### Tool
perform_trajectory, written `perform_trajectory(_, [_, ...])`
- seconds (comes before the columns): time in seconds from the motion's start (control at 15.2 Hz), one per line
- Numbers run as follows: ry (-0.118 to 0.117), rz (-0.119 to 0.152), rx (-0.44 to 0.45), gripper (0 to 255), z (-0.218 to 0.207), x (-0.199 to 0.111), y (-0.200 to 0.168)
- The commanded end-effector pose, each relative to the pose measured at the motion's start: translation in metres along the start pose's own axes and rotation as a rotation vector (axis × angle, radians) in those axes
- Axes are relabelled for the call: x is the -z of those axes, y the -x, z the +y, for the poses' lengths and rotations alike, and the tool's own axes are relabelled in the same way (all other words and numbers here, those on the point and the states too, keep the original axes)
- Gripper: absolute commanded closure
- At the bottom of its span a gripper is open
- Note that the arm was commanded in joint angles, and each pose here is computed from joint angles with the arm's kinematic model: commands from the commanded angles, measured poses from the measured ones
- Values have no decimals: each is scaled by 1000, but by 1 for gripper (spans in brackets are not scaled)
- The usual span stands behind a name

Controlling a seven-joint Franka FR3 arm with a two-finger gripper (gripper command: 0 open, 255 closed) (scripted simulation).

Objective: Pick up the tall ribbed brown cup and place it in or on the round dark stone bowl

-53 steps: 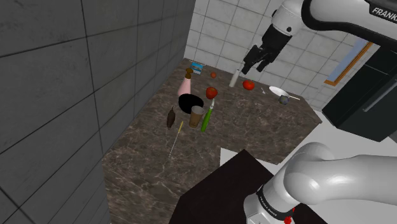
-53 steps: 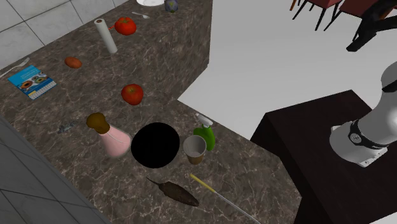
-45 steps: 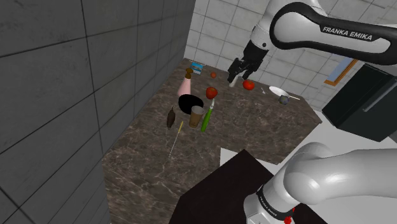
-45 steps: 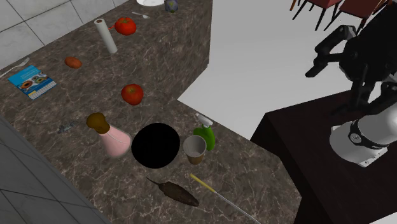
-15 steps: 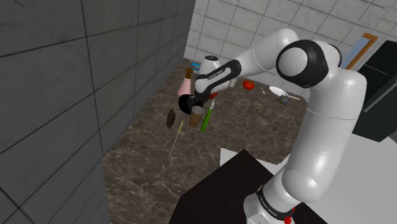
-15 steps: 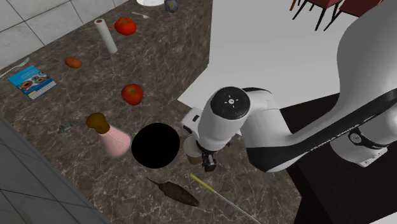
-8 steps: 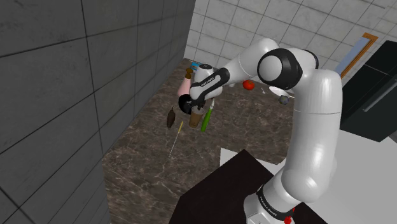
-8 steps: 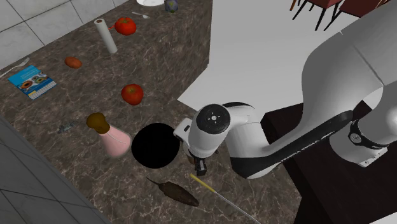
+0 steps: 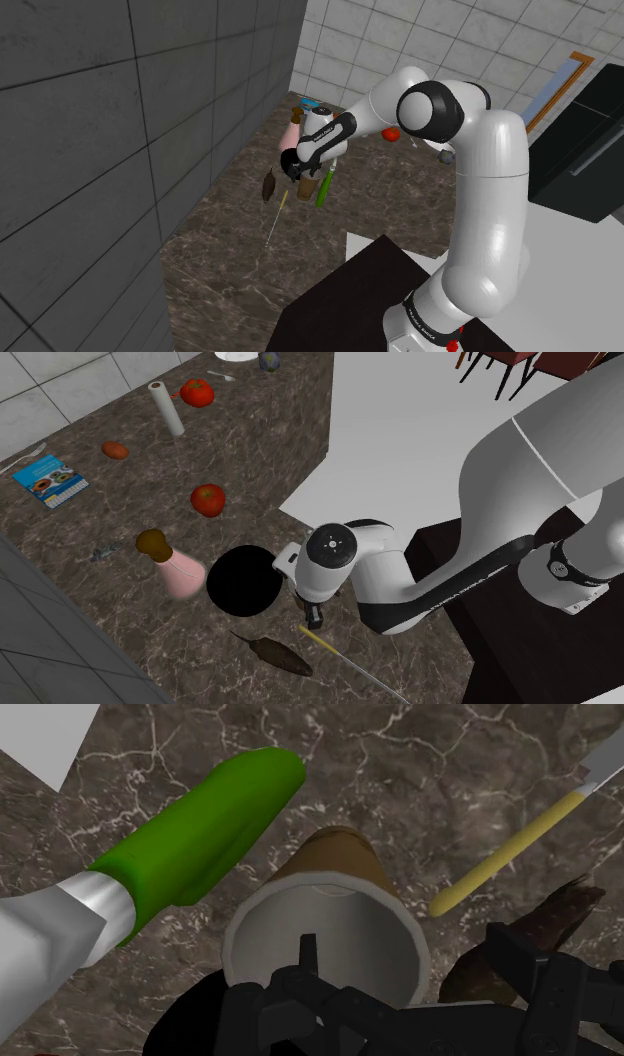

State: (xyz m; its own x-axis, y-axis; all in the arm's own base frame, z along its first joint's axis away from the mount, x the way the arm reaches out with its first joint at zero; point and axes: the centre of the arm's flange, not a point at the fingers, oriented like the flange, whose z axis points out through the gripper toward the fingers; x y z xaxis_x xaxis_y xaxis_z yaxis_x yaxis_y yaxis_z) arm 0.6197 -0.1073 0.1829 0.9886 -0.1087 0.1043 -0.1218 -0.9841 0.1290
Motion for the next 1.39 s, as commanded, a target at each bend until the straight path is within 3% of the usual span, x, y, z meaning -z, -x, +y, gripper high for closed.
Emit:
perform_trajectory(0.0, [0, 0, 0, 0, 0, 0, 0])
perform_trajectory(0.13, [0, 0, 0, 0, 0, 0, 0])
perform_trajectory(0.2, [0, 0, 0, 255, 0, 0, 0])
perform_trajectory(0.79, [0, 0, 0, 255, 0, 0, 0])
perform_trajectory(1.32, [0, 0, 0, 255, 5, 42, -4])
